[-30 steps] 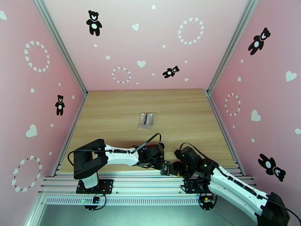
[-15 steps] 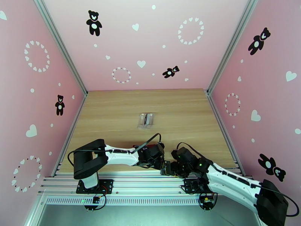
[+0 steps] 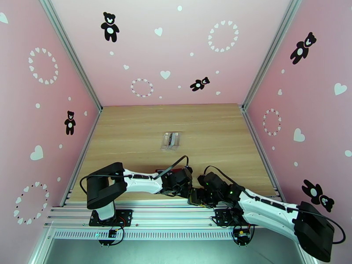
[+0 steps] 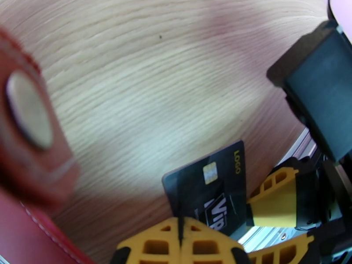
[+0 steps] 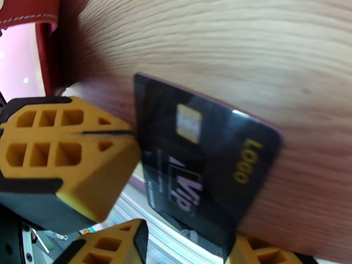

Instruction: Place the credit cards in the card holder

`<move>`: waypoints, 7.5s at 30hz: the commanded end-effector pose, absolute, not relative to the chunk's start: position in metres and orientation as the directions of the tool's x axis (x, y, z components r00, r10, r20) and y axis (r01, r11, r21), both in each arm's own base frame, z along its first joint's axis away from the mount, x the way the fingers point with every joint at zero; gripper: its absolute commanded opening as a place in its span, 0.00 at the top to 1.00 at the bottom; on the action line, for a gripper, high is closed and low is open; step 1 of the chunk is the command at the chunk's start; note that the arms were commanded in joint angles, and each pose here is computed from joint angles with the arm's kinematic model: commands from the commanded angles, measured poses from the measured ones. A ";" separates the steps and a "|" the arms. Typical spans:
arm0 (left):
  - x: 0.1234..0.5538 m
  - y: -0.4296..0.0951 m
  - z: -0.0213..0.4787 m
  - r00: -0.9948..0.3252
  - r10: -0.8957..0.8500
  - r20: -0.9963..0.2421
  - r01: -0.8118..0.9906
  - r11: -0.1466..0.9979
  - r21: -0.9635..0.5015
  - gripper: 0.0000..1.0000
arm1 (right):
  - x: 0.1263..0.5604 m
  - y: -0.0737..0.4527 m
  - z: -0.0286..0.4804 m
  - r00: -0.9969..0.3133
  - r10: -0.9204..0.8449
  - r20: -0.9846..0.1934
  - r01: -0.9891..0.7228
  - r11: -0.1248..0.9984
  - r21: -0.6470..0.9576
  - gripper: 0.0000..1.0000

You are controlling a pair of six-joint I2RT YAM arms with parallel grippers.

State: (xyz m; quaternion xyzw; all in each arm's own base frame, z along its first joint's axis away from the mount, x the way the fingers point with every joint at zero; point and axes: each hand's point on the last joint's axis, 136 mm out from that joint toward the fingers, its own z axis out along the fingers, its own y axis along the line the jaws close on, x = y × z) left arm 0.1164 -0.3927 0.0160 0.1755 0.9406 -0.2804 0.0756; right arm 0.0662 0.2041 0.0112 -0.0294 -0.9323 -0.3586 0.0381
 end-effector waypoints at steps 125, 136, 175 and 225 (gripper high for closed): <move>0.181 -0.216 0.004 -0.971 -0.139 -0.194 -0.020 0.858 -0.513 0.99 | 0.163 0.313 0.037 -0.996 0.033 0.080 0.082 0.656 0.751 1.00; 0.180 -0.213 0.001 -0.970 -0.146 -0.192 -0.029 0.861 -0.507 0.99 | 0.159 0.310 0.035 -0.995 0.041 0.095 0.099 0.652 0.752 1.00; 0.177 -0.214 -0.004 -0.973 -0.132 -0.192 -0.021 0.870 -0.492 0.99 | 0.145 0.308 0.025 -0.995 0.033 0.099 0.095 0.678 0.729 0.94; 0.174 -0.214 -0.009 -0.974 -0.124 -0.187 -0.019 0.875 -0.484 0.99 | 0.153 0.306 0.018 -0.995 0.044 0.092 0.095 0.715 0.692 0.82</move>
